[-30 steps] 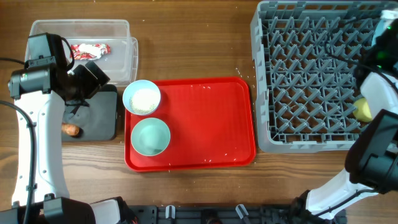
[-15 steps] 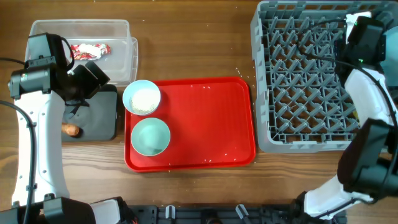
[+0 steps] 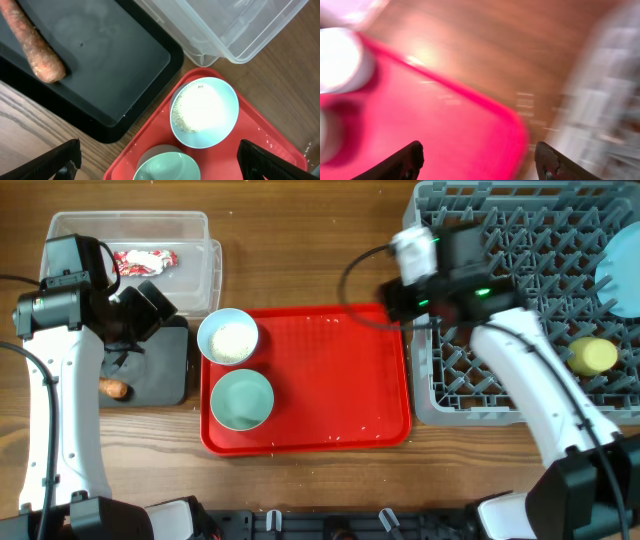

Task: Sort waste into correct bins and load items into the dishwasher rack
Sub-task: 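Reach the right gripper to the light-blue bowl and grasp its rim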

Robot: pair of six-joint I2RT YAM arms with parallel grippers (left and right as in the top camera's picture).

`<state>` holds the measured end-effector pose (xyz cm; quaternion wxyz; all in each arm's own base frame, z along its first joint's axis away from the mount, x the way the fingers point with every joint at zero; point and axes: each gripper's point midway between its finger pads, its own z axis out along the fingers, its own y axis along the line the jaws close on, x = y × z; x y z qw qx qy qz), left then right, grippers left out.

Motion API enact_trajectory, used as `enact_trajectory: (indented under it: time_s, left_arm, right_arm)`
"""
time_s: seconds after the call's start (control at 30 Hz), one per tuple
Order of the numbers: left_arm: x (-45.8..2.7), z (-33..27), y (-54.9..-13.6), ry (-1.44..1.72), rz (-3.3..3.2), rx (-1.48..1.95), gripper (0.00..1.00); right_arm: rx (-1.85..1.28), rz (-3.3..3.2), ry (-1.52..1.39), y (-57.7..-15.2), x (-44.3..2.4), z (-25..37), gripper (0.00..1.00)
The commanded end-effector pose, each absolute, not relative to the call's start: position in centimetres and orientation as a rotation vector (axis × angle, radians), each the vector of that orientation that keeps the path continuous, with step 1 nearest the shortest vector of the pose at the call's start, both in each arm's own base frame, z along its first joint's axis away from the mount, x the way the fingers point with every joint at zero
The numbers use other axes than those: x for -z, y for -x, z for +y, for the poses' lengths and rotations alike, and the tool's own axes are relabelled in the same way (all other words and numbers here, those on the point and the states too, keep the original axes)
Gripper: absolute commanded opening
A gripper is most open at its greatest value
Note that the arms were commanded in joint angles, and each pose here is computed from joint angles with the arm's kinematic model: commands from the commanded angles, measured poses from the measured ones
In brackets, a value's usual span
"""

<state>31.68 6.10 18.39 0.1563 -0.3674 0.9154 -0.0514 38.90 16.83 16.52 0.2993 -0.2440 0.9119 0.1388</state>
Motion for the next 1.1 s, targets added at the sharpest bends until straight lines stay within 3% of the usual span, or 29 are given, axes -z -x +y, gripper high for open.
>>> enact_trajectory:
  time_s: [0.0, 0.27, 0.53, 0.63, 0.73, 0.8, 1.07]
  left_arm:
    - [-18.9, 6.6, -31.3, 1.043, 2.615, 0.108, 1.0]
    - [-18.9, 6.5, -31.1, 1.046, 2.622, 0.109, 1.0]
    - [-18.8, 6.5, -31.0, 1.049, 2.628, 0.107, 1.0]
    - [-18.8, 6.5, -31.0, 1.048, 2.628, 0.107, 1.0]
    - [-18.8, 6.5, -31.0, 1.048, 2.628, 0.107, 1.0]
    - [-18.8, 6.5, -31.0, 1.049, 2.628, 0.107, 1.0]
    - [-18.8, 6.5, -30.9, 1.05, 2.631, 0.106, 1.0]
  right_arm:
    - [-0.601, 2.468, 0.729, -33.7, -16.9, 23.9, 0.74]
    - [-0.694, 2.674, 0.948, -24.9, -10.0, 33.1, 0.74]
    - [-0.7, 2.848, 0.784, -24.2, -3.3, 36.0, 0.71]
    - [-0.725, 2.861, 0.683, -24.9, -2.7, 36.6, 0.61]
    - [-0.645, 2.867, 0.558, -26.1, -2.4, 36.1, 0.34]
    - [-0.593, 2.89, 0.497, -26.2, -2.1, 35.4, 0.24]
    - [-0.348, 2.919, 0.278, -29.3, -1.7, 30.6, 0.21]
